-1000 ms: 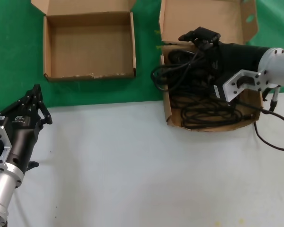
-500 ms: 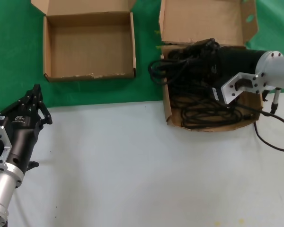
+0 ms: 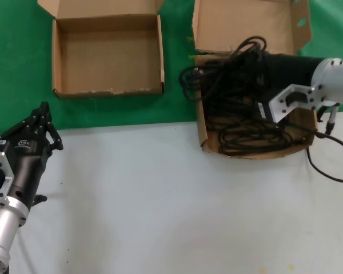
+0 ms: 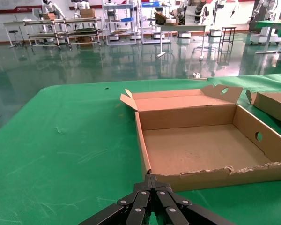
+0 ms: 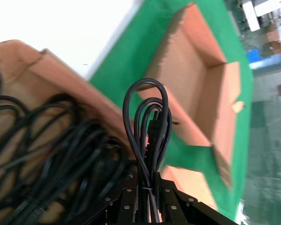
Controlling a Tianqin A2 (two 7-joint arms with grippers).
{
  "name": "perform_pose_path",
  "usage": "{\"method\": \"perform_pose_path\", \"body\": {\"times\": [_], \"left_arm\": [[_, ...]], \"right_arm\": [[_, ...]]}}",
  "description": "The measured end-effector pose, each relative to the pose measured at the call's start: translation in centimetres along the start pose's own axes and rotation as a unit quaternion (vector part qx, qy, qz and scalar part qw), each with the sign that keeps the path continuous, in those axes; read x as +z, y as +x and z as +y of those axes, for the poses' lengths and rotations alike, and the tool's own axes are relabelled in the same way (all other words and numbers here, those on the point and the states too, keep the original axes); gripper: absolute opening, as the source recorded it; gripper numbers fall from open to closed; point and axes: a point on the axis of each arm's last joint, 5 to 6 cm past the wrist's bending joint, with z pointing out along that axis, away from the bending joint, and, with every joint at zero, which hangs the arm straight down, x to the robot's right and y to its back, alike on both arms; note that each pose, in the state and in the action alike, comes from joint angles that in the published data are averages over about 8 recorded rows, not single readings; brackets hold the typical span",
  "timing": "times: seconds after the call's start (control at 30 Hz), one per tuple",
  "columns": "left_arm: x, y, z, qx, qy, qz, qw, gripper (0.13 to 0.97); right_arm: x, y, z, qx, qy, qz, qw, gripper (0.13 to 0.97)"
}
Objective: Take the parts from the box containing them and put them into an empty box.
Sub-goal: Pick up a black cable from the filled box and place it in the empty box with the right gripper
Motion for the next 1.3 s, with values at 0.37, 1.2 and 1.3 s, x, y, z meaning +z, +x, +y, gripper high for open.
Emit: {"method": "perform_pose_path", "body": {"times": [0.37,1.2,1.3], "left_arm": [[0.0,0.00,0.00,0.000,0.000,0.000,1.0000,0.145],[0.0,0.00,0.00,0.000,0.000,0.000,1.0000,0.145],[0.0,0.00,0.00,0.000,0.000,0.000,1.0000,0.145]], "right_arm": [[-3.7,6.6,-2.7,-0.012,0.005,0.075,0.997,0.206],[8.6,9.5,-11.8,-0.017,0.048,0.132,0.990,0.203],[9.6,8.9,-12.3,-0.022,0.043,0.133,0.990,0.215]]}}
